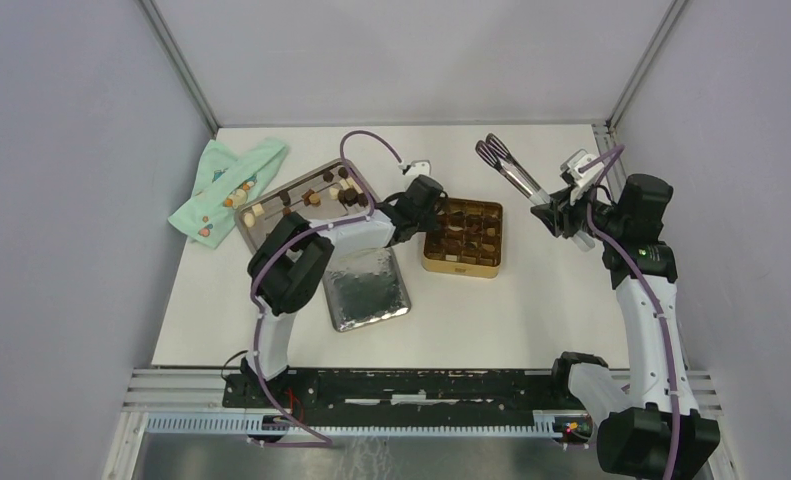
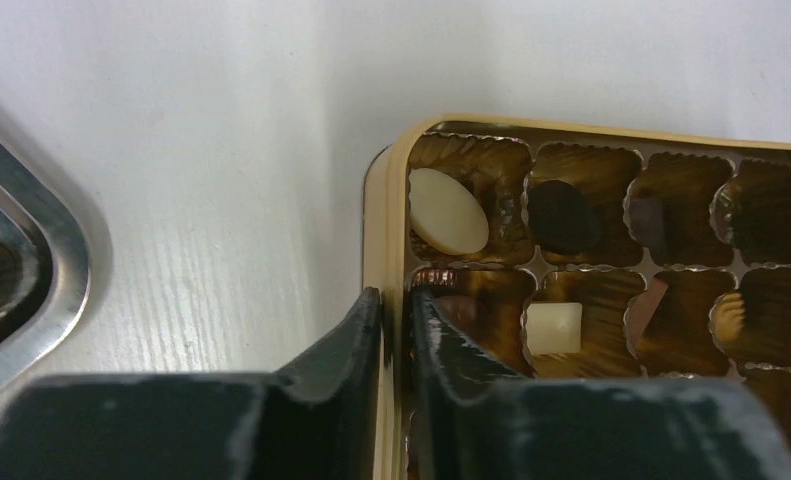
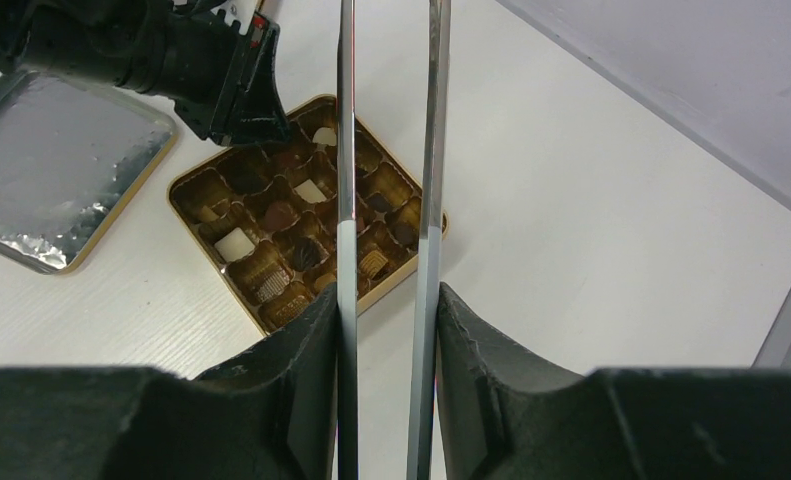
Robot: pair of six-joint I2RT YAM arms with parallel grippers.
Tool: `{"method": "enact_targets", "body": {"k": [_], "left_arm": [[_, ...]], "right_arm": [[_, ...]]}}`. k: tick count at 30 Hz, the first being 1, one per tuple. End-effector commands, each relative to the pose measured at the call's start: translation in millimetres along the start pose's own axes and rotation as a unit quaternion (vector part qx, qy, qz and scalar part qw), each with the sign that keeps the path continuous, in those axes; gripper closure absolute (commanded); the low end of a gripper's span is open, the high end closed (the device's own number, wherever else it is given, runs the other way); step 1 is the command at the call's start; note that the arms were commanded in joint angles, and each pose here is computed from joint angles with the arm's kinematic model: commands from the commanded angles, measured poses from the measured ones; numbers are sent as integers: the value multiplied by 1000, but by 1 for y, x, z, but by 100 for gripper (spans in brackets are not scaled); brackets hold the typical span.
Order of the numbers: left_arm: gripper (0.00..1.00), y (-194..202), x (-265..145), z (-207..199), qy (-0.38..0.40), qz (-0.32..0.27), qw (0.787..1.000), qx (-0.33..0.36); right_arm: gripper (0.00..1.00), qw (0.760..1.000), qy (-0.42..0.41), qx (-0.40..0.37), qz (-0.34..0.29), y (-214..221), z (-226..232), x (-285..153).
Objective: Pack the chocolate
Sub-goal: Place the packing box at the center of the board.
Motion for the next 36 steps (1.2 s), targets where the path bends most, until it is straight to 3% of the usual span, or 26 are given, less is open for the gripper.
{"method": "enact_targets", "body": {"k": [1,7,13,20,24,27,36], "left_arm": [[71,-19,-5,-13,34,0,998,-43],[39,-56,-61,-15,71,-62,995,-45],[27,-102,-175,31,70,-169,983,-25],[11,-114,-276,109,-4,-224,972,68],[8,-89,-297,150,-61,-254,960,104],[1,-74,-307,169,-64,-293,950,81],[0,-66,-347,197,-75,-382,921,18]], "right_arm": [[60,1000,-7,-16,-11,-4,0,-2],[60,999,-45,-19,-4,1,4,1],[60,995,-87,-44,10,0,10,12],[60,983,-157,-90,28,-17,43,64],[60,972,-195,-124,48,-35,65,101],[60,960,-225,-154,69,-48,85,132],[60,926,-298,-216,82,-88,153,230]]}}
Point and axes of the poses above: each gripper's point midway between its finger pads, its own x axis out along the fingers, its own z axis along the line the jaws close on, y = z × x, the point moved 10 cm from there along -x, back along the fingers, and after that the axes turned 10 degrees about -x, right-handed, at the moved point
